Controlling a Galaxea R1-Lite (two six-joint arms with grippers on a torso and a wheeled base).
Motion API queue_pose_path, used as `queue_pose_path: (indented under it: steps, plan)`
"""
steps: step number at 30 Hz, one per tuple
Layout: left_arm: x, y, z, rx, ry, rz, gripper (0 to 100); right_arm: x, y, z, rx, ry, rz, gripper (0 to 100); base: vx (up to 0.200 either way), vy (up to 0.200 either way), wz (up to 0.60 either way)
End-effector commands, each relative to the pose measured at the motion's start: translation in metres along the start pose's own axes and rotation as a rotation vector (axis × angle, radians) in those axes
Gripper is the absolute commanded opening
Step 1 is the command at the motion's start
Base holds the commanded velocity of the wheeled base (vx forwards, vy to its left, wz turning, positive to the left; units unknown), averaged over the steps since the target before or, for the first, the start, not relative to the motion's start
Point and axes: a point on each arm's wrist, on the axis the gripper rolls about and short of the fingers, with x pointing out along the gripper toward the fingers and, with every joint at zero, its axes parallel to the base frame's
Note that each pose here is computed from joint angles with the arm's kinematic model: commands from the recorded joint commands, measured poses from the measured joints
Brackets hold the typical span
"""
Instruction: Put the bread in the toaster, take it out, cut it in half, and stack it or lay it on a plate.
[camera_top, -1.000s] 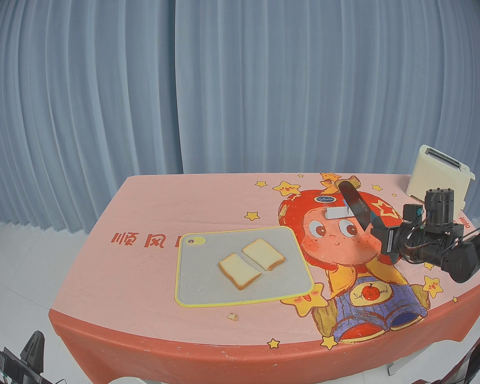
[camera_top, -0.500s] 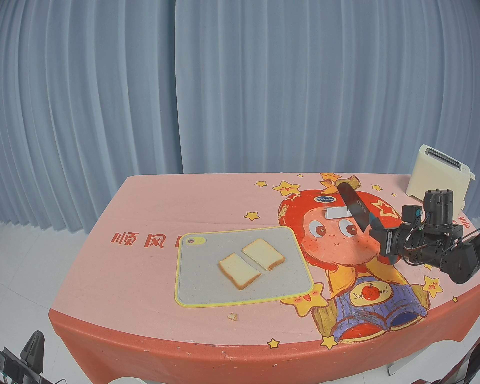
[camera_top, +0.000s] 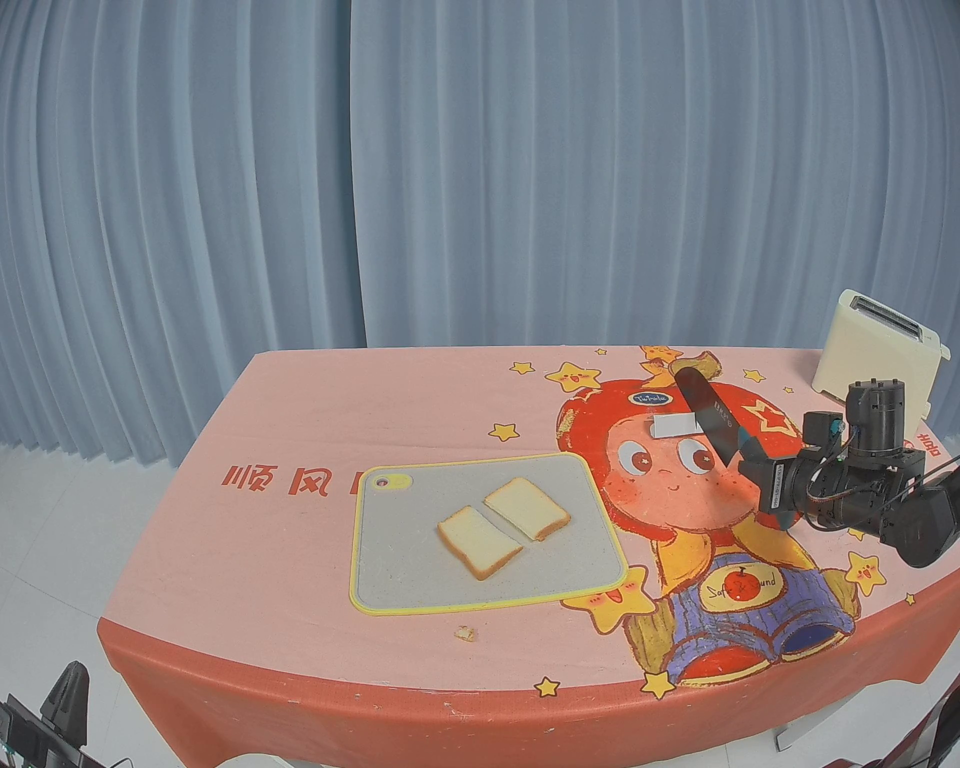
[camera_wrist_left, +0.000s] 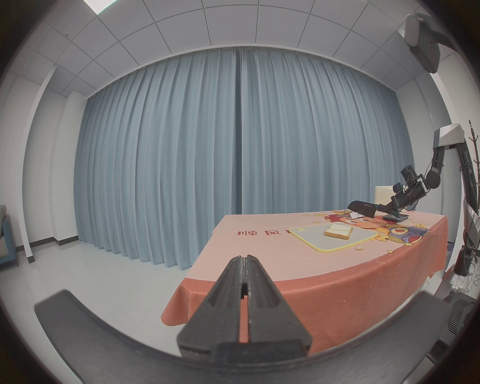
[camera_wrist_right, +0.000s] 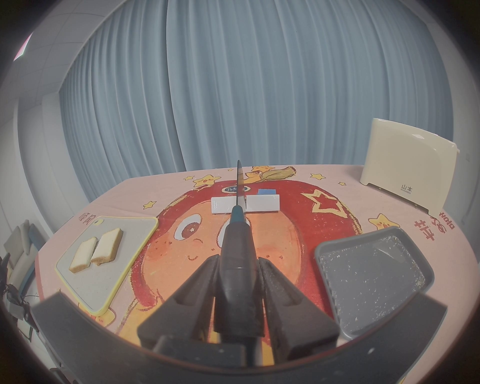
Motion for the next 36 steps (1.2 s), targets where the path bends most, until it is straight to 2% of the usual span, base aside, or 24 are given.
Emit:
queue_pose_path:
  steps: [1,26,27,36]
  plan:
    - [0.0013,0.0000,-0.0044,0.000,0.017,0.000,0,0.0028,-0.0002,-0.0023,0.000,0.010,-0.003,0,0.000,0.000,0.00]
    - [0.0013,0.0000,-0.0044,0.000,0.017,0.000,0,0.0076,-0.0001,-0.0069,0.002,0.027,-0.008,0,0.000,0.000,0.00]
    - [0.0013,0.0000,-0.0044,0.000,0.017,0.000,0,0.0076,-0.0002,-0.0071,0.002,0.028,-0.010,100,0.000,0.000,0.00]
    - [0.0013,0.0000,-0.0044,0.000,0.017,0.000,0,0.0069,0.0003,-0.0062,0.001,0.022,-0.011,100,0.000,0.000,0.00]
